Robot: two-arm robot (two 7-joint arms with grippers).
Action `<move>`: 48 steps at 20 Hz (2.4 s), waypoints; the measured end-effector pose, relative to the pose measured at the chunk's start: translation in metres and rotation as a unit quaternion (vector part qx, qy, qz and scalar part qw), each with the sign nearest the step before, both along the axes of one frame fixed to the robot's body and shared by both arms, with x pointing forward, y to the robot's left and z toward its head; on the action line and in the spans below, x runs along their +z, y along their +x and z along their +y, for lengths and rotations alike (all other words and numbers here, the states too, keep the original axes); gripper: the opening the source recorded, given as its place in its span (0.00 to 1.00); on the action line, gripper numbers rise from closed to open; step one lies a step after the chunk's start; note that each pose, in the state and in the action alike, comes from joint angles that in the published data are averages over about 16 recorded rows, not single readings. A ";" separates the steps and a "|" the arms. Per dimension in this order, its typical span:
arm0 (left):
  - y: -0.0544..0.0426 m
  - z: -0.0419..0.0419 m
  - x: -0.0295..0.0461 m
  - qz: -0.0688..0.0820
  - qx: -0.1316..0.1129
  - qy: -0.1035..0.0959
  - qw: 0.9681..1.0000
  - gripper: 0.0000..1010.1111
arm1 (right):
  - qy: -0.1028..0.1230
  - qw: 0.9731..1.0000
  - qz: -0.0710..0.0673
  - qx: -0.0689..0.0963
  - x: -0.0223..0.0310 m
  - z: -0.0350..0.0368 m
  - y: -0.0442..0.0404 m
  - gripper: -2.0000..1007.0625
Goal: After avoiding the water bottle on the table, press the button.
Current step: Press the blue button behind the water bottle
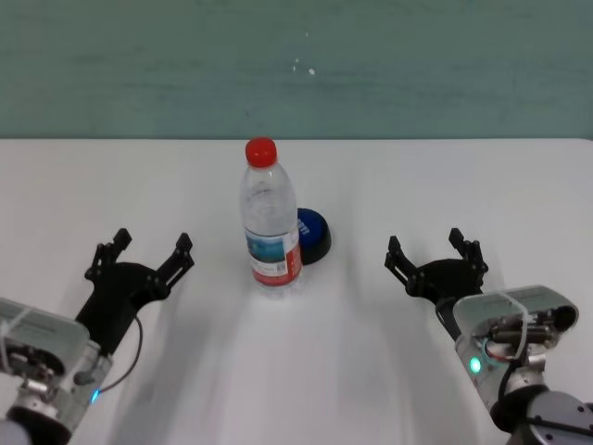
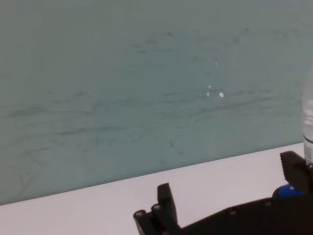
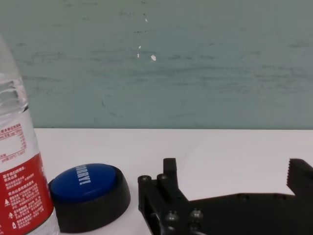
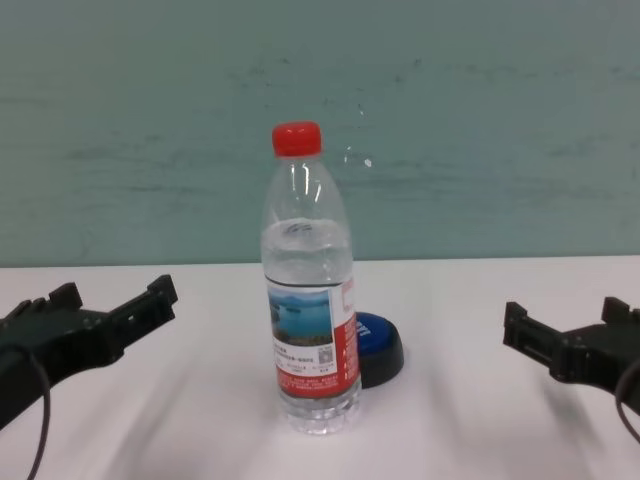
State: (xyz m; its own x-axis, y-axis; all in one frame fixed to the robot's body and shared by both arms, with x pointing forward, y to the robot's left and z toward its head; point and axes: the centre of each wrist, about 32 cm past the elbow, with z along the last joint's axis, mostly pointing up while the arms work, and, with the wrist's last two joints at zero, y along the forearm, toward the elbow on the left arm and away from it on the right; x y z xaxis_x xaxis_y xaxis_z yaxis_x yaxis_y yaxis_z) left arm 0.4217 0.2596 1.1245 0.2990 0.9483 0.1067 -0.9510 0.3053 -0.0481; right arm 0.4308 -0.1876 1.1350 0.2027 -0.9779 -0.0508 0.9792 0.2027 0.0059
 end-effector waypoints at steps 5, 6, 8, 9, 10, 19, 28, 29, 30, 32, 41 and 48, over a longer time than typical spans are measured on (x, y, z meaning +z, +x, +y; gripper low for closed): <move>0.0053 -0.0031 0.0002 0.000 0.000 0.000 1.000 1.00 | 0.000 1.000 0.000 0.000 0.0000 0.0000 0.0000 1.00; 0.0065 -0.0037 0.0002 0.000 0.000 0.000 1.000 1.00 | 0.000 1.000 0.000 0.000 0.0000 0.0000 0.0000 1.00; 0.0088 -0.0052 -0.0001 0.000 -0.001 0.000 1.000 1.00 | 0.000 1.000 0.000 0.000 0.0000 0.0000 0.0000 1.00; 0.0099 -0.0059 -0.0002 0.000 -0.001 0.000 1.000 1.00 | 0.000 1.000 0.000 0.000 0.0000 0.0000 0.0000 1.00; 0.0109 -0.0066 -0.0003 0.000 -0.002 0.000 1.000 1.00 | 0.000 1.000 0.000 0.000 0.0000 0.0000 0.0000 1.00; 0.0207 -0.0128 -0.0015 0.000 -0.006 0.004 1.000 1.00 | 0.000 1.000 0.000 0.000 0.0000 0.0000 0.0000 1.00; 0.0322 -0.0189 -0.0024 -0.002 -0.004 0.007 1.000 1.00 | 0.000 1.000 0.000 0.000 0.0000 0.0000 0.0000 1.00; 0.0335 -0.0195 -0.0025 -0.002 -0.003 0.008 1.000 1.00 | 0.000 1.000 0.000 0.000 0.0000 0.0000 0.0000 1.00; 0.0347 -0.0201 -0.0025 -0.002 -0.003 0.008 1.000 1.00 | 0.000 1.000 0.000 0.000 0.0000 0.0000 0.0000 1.00; 0.0369 -0.0210 -0.0026 -0.003 -0.002 0.008 1.000 1.00 | 0.000 1.000 0.000 0.000 0.0000 0.0000 0.0000 1.00; 0.0477 -0.0245 -0.0030 -0.010 0.002 0.010 1.000 1.00 | 0.000 1.000 0.000 0.000 0.0000 0.0000 0.0000 1.00; 0.0592 -0.0265 -0.0026 -0.019 0.005 0.013 1.000 1.00 | 0.000 1.000 0.000 0.000 0.0000 0.0000 0.0000 1.00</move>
